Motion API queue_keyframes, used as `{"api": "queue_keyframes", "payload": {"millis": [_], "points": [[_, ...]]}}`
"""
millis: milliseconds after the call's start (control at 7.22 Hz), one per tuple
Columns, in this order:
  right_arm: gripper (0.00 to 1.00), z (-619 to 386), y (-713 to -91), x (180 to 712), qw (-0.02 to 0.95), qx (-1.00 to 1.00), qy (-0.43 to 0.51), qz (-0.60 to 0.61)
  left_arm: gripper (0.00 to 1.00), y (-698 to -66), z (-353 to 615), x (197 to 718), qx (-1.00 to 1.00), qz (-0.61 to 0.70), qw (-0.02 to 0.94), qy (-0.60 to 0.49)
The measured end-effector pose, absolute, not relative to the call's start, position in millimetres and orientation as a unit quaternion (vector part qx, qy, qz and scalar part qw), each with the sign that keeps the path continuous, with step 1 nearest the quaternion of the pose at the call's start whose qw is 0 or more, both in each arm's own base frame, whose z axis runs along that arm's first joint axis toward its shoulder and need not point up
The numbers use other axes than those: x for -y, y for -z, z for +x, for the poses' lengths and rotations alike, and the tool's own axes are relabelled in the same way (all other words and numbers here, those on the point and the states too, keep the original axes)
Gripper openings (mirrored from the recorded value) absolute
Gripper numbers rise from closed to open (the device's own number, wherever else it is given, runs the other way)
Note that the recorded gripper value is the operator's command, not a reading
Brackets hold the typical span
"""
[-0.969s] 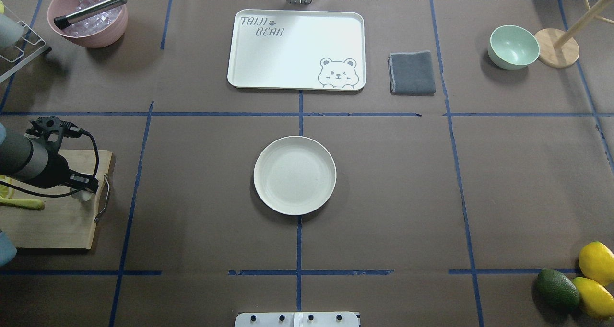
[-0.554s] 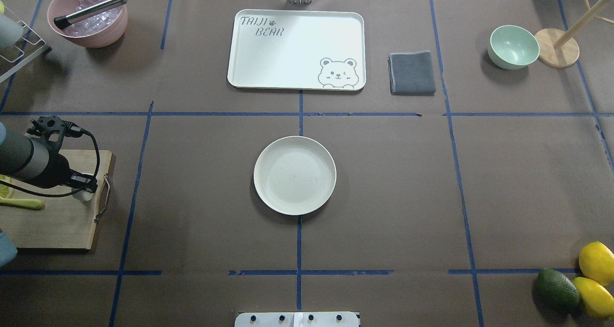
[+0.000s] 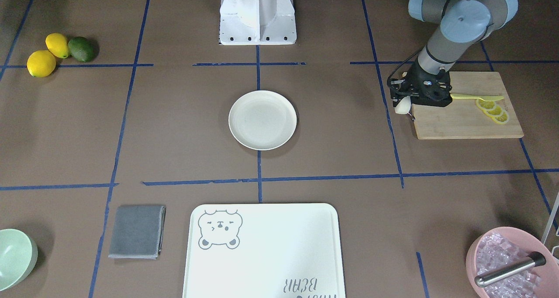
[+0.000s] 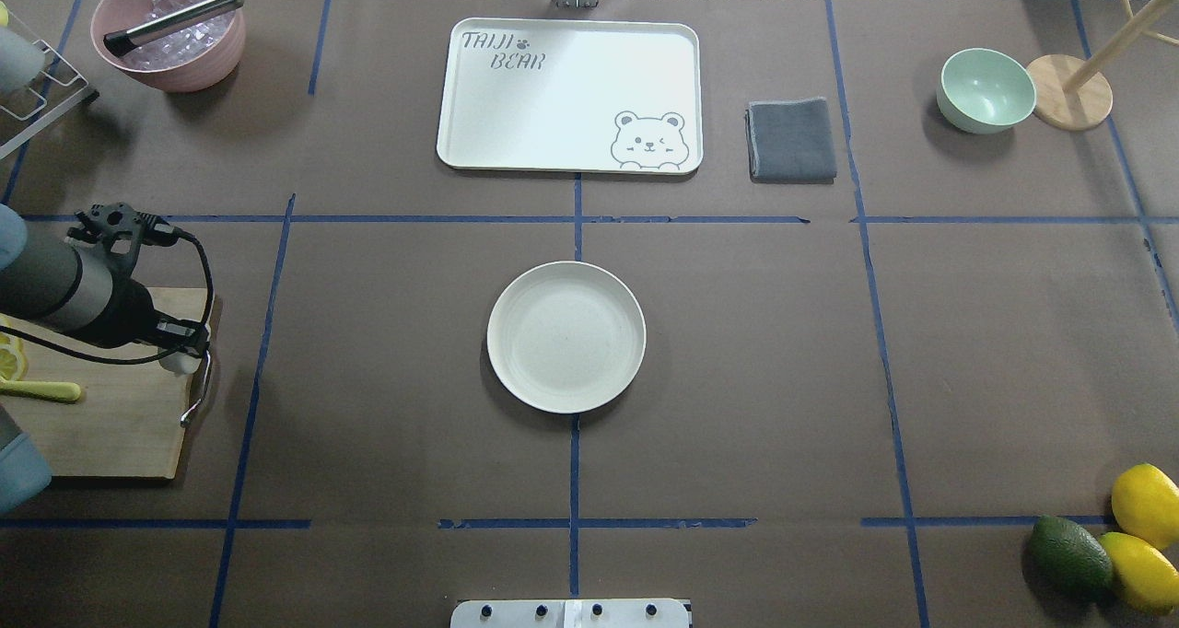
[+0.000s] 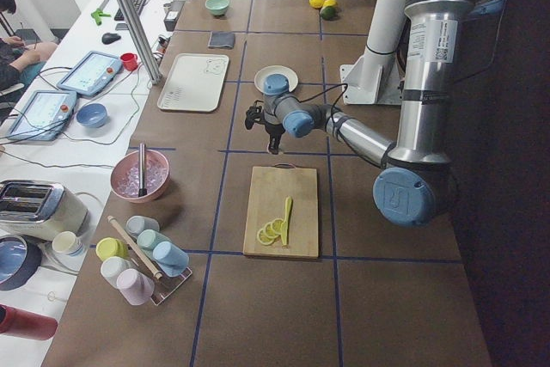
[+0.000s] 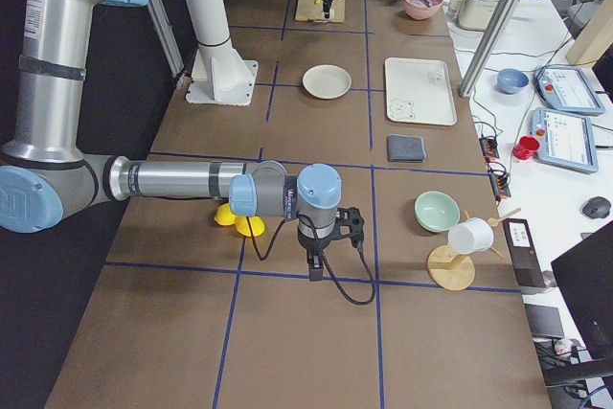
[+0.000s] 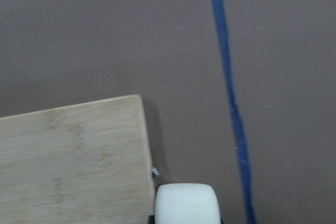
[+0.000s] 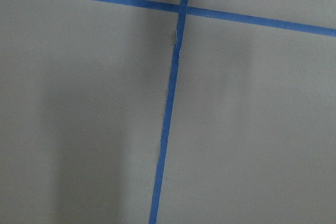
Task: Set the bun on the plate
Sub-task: 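Carry the bun with the left gripper over the white plate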
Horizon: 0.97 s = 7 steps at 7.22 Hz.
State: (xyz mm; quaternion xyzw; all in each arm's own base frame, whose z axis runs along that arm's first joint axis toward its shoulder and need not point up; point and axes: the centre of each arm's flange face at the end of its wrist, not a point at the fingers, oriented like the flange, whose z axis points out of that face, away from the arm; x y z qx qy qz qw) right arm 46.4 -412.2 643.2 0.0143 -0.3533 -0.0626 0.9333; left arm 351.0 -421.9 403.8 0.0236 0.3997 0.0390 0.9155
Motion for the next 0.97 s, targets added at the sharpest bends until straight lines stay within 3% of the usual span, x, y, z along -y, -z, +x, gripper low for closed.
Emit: {"api": "queue_keyframes", "payload": {"millis": [554, 969], "points": [[1.0, 46.4, -644.7, 412.2, 0.933, 0.353, 0.062, 0.013, 0.41, -260.4, 524.7, 401.8, -0.413, -0.03, 0.909, 0.041], [1.0, 46.1, -645.8, 412.5, 0.933, 0.353, 0.062, 0.012, 0.41, -194.1, 584.9, 412.7, -0.426, -0.038, 0.901, 0.069]]}}
